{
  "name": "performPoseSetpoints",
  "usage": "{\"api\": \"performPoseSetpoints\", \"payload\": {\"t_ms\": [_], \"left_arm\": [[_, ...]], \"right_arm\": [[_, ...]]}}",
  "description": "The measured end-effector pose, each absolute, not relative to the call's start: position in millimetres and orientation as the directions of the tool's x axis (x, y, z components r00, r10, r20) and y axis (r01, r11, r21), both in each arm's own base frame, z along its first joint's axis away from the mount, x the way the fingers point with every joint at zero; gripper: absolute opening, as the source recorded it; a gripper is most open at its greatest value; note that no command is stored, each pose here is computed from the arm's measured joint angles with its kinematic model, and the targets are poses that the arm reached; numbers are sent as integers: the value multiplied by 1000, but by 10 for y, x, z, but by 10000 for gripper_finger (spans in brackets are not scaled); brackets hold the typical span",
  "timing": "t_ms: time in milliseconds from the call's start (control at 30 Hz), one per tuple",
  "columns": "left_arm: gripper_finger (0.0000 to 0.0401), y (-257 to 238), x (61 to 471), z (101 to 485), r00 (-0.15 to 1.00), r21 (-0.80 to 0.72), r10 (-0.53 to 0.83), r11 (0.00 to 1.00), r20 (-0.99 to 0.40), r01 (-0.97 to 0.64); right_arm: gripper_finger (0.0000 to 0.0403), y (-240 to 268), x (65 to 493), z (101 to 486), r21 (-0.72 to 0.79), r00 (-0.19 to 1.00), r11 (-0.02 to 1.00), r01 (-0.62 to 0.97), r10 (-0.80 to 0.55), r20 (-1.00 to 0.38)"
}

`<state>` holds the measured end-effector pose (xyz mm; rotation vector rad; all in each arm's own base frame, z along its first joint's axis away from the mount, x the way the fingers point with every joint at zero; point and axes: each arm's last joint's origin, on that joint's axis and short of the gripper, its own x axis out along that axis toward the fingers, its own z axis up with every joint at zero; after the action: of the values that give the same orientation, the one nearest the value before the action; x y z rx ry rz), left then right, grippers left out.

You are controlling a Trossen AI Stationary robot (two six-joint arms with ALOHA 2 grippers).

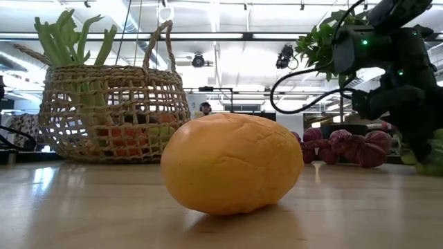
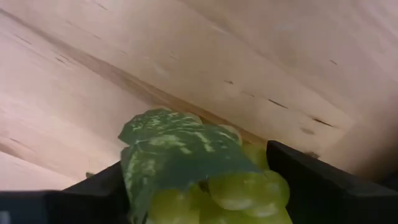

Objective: Build produce basket
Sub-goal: Put the green grapes into the brown basket

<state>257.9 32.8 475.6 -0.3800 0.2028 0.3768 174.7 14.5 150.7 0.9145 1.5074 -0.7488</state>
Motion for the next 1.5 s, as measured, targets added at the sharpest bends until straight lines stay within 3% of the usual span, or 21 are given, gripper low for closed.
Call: {"api": "performPoseSetpoints", "payload": {"t_ms": [267,533,733,867,967,1167,1333,1500], "left_arm": [[313,361,2573,4757,896,-309,361,848,-259,-431],[313,372,2568,4759,880,-297,402,833,-255,-466],[313,371,2568,4758,880,-265,401,846,-255,-463],[313,369,2570,4758,880,-251,400,851,-255,-460],[313,370,2570,4757,880,-232,401,858,-256,-458],[313,366,2532,4779,882,-159,401,881,-249,-446],[314,361,2477,4819,886,-178,402,878,-231,-445],[314,360,2521,4767,888,-333,375,829,-267,-450]], "right_arm": [[220,151,1813,1581,77,-2,524,848,148,-989],[142,153,2024,1853,160,113,555,816,119,-986],[118,132,2227,2190,247,243,558,792,83,-966],[115,87,2407,2512,349,394,545,762,38,-918],[114,33,2566,2796,459,551,536,709,-15,-834],[114,-132,2827,3335,659,832,541,522,-155,-532],[114,-329,2908,3586,744,922,545,388,-226,-315],[114,-479,2931,3738,773,955,571,277,-250,-158]]}}
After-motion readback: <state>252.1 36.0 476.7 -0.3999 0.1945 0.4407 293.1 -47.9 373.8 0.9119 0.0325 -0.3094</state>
